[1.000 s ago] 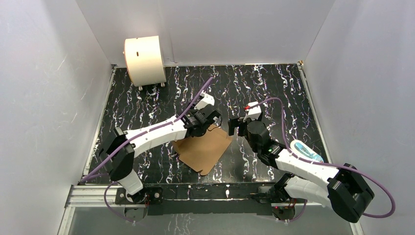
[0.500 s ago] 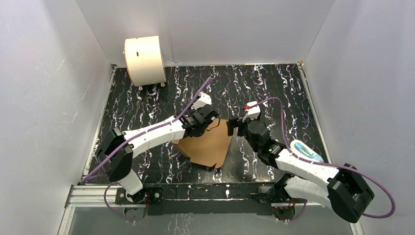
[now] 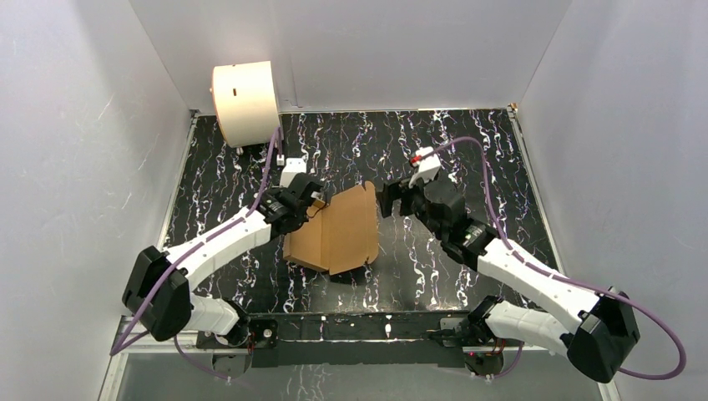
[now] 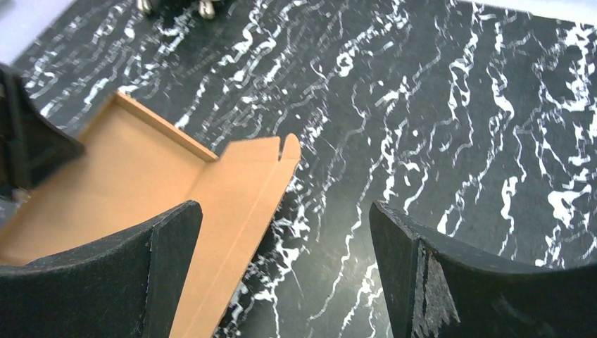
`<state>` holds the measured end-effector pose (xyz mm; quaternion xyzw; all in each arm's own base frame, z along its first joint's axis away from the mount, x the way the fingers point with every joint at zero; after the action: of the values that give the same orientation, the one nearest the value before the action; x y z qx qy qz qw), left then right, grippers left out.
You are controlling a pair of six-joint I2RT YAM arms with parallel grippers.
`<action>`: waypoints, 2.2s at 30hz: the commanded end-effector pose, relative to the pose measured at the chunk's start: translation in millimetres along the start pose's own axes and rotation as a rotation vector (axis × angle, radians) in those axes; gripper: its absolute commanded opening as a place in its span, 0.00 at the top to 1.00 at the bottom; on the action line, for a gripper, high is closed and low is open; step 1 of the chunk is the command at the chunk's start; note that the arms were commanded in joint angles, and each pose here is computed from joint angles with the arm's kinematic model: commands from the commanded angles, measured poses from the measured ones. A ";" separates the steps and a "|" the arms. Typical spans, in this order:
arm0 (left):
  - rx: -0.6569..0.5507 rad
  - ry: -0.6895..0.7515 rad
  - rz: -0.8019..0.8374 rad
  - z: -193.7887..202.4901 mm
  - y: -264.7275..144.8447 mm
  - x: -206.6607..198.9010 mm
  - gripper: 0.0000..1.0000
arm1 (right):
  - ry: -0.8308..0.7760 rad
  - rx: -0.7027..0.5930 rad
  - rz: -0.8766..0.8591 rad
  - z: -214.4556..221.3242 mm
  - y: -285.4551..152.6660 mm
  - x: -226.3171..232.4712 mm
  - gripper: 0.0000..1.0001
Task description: Fold the paper box
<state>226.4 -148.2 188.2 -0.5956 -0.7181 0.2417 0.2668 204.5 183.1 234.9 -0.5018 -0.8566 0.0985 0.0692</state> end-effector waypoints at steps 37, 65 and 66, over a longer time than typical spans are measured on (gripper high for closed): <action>0.047 -0.419 0.310 47.5 -9.5 22.0 0.41 | -0.138 0.534 -0.156 -44.9 39.9 104.5 0.21; -0.273 -0.196 0.356 -4.3 -99.0 91.2 0.14 | -0.531 0.516 -0.579 -61.6 65.6 98.6 1.00; -0.274 -0.193 0.362 -3.7 -99.0 91.2 0.13 | -0.541 0.487 -0.629 -64.7 68.5 94.9 1.00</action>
<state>146.2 -80.5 270.5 -0.7072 -0.6529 0.2681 0.0407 208.5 302.0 255.4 -0.2307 -0.8545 0.4630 0.0473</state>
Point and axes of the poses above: each gripper's point midway between its finger pads, its own y axis out along the fingers, its own x axis along the line the jaws close on, z = x × y, the point moved 9 cm from there along -y, back along the fingers, and after that the axes turned 7 degrees about -y, right-handed, at the moved point
